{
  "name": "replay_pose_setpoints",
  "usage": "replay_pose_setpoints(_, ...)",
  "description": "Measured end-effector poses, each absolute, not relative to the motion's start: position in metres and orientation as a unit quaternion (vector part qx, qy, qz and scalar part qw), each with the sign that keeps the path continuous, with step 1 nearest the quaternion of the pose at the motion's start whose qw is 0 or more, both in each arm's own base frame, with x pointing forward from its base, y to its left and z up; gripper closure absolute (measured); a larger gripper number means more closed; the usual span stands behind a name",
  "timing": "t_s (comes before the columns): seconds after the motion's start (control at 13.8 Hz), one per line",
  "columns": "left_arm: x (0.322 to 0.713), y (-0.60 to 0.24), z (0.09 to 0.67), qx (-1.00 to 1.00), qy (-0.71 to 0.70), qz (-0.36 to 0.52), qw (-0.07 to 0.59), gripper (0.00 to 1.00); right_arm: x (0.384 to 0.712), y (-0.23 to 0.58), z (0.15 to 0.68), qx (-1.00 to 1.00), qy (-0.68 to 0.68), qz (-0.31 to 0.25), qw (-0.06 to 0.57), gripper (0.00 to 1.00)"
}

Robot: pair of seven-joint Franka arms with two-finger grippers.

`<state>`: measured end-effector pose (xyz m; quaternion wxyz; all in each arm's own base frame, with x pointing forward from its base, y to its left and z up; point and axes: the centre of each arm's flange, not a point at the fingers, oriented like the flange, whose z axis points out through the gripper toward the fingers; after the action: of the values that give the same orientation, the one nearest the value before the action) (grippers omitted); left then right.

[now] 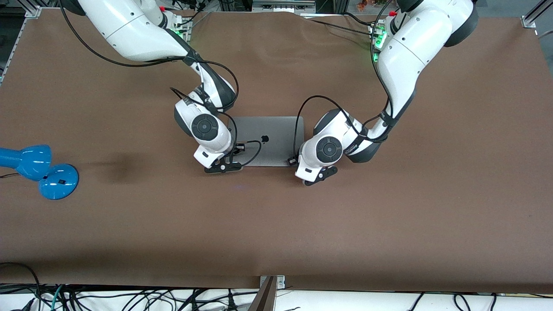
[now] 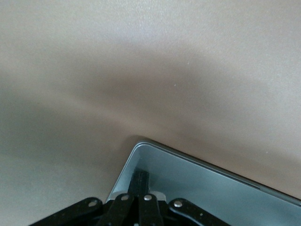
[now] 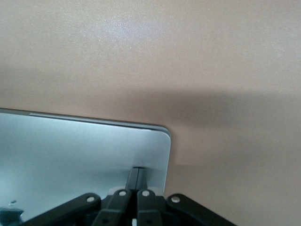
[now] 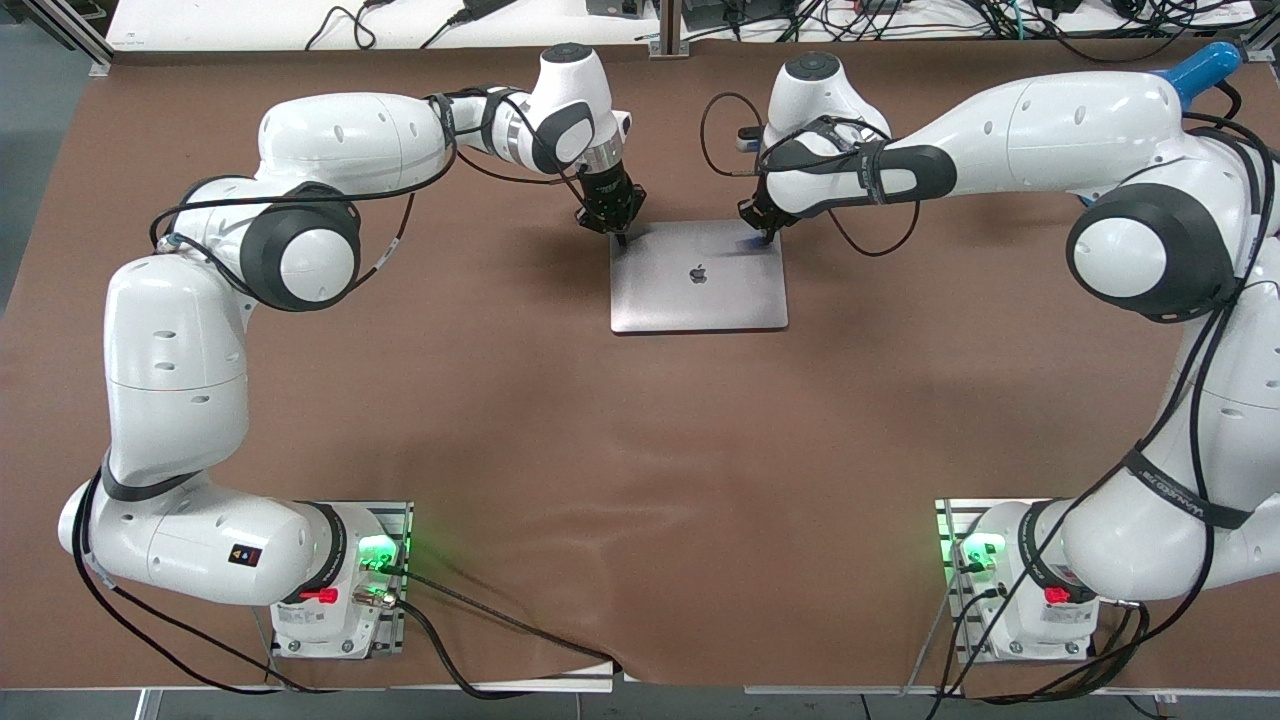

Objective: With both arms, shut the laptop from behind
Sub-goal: 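Press the closed lid flat with both grippers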

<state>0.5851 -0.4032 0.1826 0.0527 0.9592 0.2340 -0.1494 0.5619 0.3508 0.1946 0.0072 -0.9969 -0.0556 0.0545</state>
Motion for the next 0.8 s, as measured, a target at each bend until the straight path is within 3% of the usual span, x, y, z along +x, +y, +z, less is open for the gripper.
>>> replay_pose_setpoints(0.51,0.586,-0.403,0.182,0.959,0.235,-0.148,0.053,0.95,0.572,0.351,0.194,-0.998,-0.051,0.041,0.016,0.99)
replay_pose_setpoints(0.58,0.586,-0.402,0.182,0.960,0.233,-0.146,0.052,0.89,0.579,0.350,0.200,-0.998,-0.047,0.031,0.020,0.94)
replay_pose_setpoints(0.8,0.592,-0.396,0.183,0.966,0.223,-0.127,0.040,0.59,0.598,0.350,0.229,-0.999,-0.040,0.008,0.027,0.64)
